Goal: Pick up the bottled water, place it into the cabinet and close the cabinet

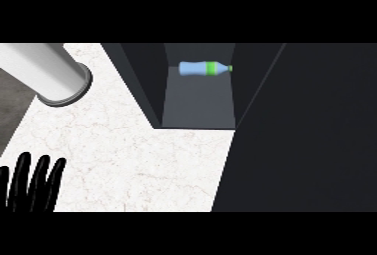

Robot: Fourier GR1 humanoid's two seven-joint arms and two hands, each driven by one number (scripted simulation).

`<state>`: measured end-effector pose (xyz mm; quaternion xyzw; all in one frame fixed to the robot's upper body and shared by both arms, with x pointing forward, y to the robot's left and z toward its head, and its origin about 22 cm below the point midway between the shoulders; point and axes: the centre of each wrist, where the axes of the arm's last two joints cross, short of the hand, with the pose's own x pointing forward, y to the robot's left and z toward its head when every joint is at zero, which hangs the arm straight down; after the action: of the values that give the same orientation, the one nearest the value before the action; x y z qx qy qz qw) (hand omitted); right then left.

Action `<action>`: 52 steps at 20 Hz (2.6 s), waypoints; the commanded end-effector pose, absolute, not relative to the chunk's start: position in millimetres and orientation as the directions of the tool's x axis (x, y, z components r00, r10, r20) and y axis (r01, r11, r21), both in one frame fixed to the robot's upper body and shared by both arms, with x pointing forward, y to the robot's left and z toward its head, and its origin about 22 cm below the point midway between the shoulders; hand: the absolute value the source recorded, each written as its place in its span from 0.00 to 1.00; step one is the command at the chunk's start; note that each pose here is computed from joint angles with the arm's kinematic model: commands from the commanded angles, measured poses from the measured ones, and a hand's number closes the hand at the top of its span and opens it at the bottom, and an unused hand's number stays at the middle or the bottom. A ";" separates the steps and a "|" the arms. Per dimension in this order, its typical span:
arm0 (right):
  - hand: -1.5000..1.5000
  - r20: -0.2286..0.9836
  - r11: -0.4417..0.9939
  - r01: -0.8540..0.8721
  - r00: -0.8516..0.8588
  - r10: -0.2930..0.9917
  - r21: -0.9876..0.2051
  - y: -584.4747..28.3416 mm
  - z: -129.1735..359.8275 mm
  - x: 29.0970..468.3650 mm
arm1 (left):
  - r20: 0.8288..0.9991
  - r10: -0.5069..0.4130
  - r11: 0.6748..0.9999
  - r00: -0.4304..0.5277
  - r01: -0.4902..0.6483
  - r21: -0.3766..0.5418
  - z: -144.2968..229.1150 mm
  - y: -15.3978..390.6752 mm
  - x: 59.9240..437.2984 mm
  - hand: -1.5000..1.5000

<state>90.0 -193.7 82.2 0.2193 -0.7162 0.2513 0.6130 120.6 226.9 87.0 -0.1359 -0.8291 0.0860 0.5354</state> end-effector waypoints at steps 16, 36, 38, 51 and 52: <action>1.00 0.980 0.693 -0.721 -0.118 -0.157 0.024 -129.2 113.8 112.5 | 0.857 0.346 0.938 -0.383 0.155 -0.310 100.5 297.0 74.3 0.00; 1.00 0.966 0.741 -0.646 -0.020 -0.258 0.185 -99.2 157.7 268.7 | 0.842 0.349 0.937 -0.412 0.140 -0.320 110.1 359.8 33.3 0.00; 1.00 0.965 0.739 -0.649 -0.027 -0.262 0.182 -104.8 162.6 286.3 | 0.851 0.351 0.936 -0.390 0.127 -0.328 97.5 355.9 18.5 0.00; 1.00 0.981 0.699 -0.701 0.003 -0.196 0.142 -121.3 157.5 384.0 | 0.838 0.335 0.942 -0.430 0.124 -0.313 108.4 386.1 12.7 0.00; 1.00 0.980 0.700 -0.701 -0.010 -0.201 0.136 -100.1 159.9 378.3 | 0.844 0.332 0.943 -0.421 0.118 -0.311 123.1 377.2 13.2 0.00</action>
<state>352.8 -114.5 150.8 0.3389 -0.6771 0.2123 0.6178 14.3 379.7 114.6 -0.1345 -0.8370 0.1051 0.5199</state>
